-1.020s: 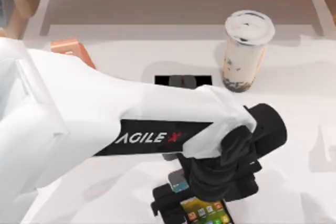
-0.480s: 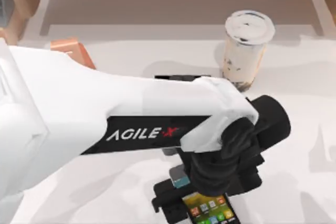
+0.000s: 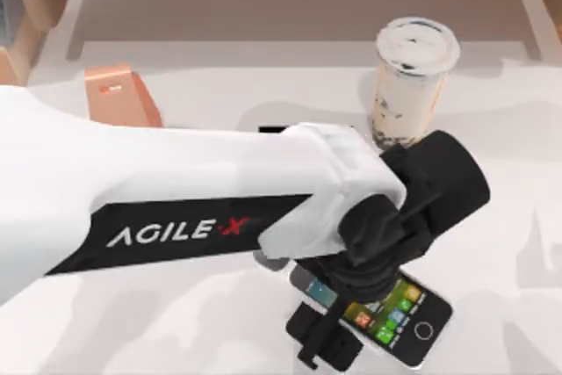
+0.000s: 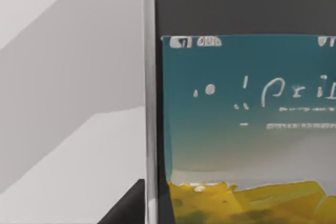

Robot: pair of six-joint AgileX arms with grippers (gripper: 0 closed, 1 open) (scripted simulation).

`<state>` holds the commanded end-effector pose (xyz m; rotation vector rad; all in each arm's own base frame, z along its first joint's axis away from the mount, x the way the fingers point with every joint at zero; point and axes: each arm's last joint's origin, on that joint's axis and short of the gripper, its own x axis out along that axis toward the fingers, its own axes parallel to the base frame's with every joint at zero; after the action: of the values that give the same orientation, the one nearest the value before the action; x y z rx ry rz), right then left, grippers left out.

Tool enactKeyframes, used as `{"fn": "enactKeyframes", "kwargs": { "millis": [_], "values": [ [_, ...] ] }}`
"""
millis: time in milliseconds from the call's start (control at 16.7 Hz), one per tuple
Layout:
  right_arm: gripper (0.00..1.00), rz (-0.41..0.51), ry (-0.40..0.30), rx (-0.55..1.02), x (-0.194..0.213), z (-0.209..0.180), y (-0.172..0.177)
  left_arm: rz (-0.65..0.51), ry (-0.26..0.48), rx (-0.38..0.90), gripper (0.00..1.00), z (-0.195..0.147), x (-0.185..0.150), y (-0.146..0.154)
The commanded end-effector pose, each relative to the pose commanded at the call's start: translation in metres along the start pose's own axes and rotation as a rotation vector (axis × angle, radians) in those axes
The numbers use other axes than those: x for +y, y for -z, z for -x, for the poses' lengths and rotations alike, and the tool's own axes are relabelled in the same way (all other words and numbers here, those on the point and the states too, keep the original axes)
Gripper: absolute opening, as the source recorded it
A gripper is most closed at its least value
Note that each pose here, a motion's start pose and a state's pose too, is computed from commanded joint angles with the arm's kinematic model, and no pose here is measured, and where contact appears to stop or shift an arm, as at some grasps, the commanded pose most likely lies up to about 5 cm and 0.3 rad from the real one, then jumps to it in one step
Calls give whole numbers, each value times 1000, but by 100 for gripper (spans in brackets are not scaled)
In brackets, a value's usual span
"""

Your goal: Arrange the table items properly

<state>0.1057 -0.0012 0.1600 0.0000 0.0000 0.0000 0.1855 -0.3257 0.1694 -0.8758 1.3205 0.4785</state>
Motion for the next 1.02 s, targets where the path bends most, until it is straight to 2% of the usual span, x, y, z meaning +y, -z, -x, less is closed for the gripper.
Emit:
{"fn": "enactKeyframes", "kwargs": {
  "millis": [240, 480, 780, 1020],
  "values": [
    [100, 0, 0, 0, 0, 0, 0, 511, 196, 41, 0, 21, -1, -9],
    [100, 0, 0, 0, 0, 0, 0, 1171, 378, 190, 0, 42, 0, -24],
    [100, 0, 0, 0, 0, 0, 0, 2043, 520, 535, 0, 64, 5, -50],
    [100, 0, 0, 0, 0, 0, 0, 2700, 536, 929, 0, 75, 13, -76]
  ]
}}
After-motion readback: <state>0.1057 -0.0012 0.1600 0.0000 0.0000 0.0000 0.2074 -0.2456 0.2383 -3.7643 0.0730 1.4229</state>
